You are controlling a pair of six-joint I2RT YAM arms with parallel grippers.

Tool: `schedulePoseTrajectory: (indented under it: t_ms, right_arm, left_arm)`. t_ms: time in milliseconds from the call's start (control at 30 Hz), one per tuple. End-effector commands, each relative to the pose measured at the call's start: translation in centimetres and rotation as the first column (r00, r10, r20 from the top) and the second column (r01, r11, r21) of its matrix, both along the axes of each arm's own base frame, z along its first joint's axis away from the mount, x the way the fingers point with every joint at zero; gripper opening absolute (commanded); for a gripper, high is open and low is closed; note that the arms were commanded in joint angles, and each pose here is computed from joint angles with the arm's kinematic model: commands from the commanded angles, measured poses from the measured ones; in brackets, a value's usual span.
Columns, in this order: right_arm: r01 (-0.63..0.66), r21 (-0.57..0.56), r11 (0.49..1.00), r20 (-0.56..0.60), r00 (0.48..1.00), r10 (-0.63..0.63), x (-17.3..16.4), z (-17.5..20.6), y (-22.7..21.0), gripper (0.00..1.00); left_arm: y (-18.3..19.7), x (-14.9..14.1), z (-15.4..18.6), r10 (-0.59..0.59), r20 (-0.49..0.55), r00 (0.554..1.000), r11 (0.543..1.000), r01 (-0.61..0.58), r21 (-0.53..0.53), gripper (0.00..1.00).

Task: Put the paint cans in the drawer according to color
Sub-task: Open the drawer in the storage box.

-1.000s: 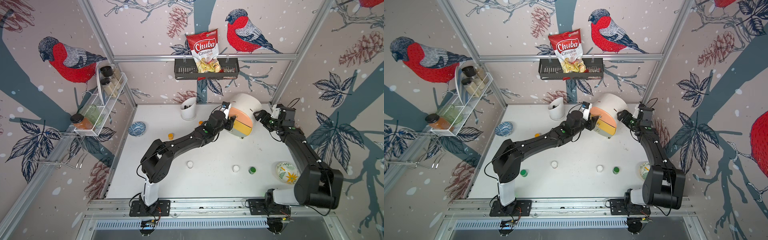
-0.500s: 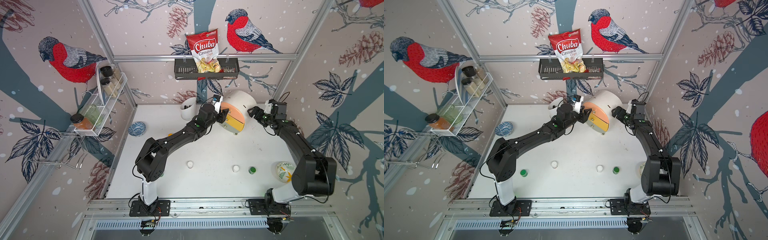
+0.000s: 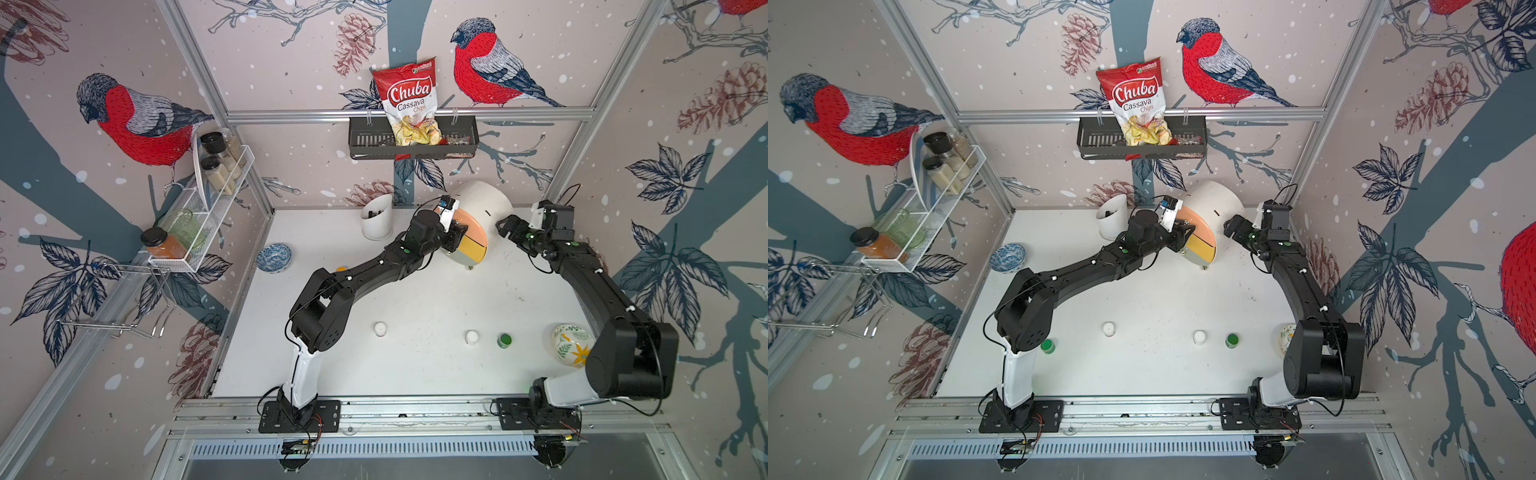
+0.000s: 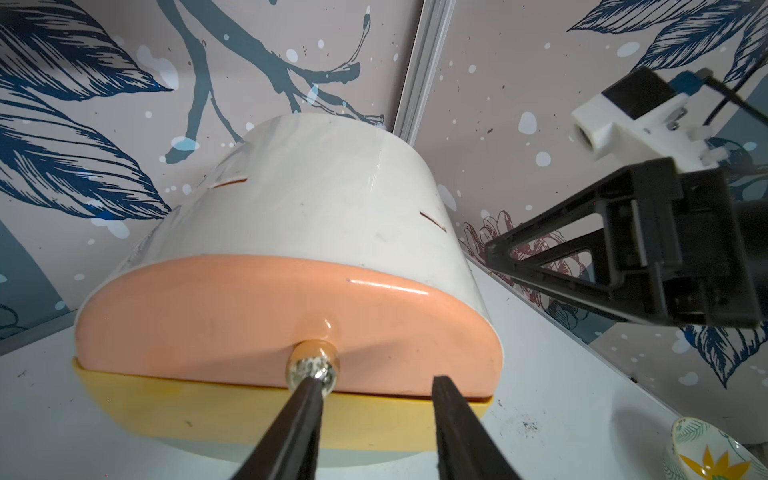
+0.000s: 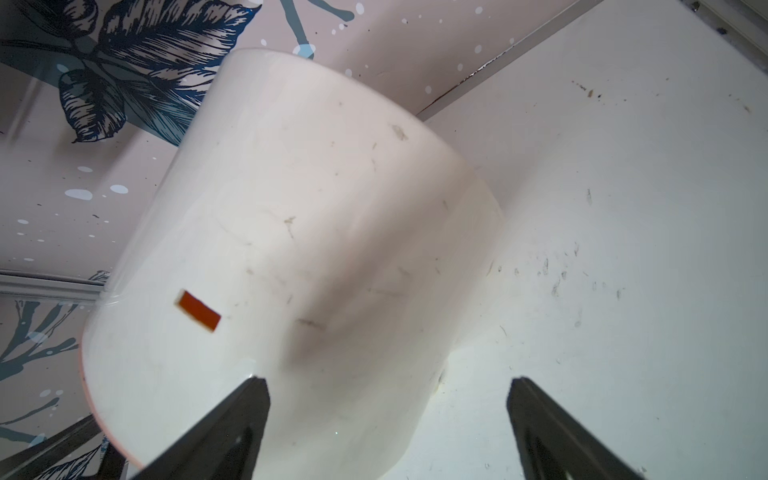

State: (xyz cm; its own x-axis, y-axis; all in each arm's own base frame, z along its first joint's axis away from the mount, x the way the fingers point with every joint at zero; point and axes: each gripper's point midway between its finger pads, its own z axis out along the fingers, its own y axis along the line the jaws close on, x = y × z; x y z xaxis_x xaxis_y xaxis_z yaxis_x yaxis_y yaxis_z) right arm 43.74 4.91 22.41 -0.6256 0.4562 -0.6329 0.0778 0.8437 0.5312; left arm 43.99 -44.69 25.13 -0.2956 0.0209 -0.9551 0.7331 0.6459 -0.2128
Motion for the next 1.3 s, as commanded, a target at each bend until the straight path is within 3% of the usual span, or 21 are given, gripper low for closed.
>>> schedulePoseTrajectory:
  t_ms: [0, 167, 767, 1200, 1267]
  right_arm:
    - [0.009, -0.021, 1.000, 0.015, 1.000, -0.009, -0.5, 0.7, -0.3, 0.95]
    - [0.010, -0.022, 1.000, 0.030, 1.000, -0.009, -0.9, 1.5, -0.3, 0.96]
    - [0.014, -0.024, 1.000, 0.043, 0.999, -0.013, -1.5, 2.2, -0.4, 0.97]
    - [0.015, -0.026, 1.000, 0.034, 0.999, -0.014, -1.5, 1.8, -0.5, 0.98]
    - [0.015, -0.027, 1.000, 0.032, 0.999, -0.014, -1.5, 1.7, -0.5, 0.99]
  left_arm:
    - [-0.4, 0.3, 0.1, -0.005, 0.018, 1.000, 1.000, 0.005, 0.008, 0.46]
    - [0.2, 0.9, -0.2, 0.042, 0.026, 0.999, 0.999, -0.043, 0.025, 0.45]
    - [-0.9, 1.6, -0.4, 0.018, 0.038, 0.999, 1.000, -0.019, 0.016, 0.39]
    - [-1.1, 2.9, -1.2, 0.065, 0.024, 0.998, 0.998, -0.066, 0.018, 0.38]
    - [-1.1, 2.8, -1.2, 0.063, 0.023, 0.998, 0.998, -0.064, 0.018, 0.34]
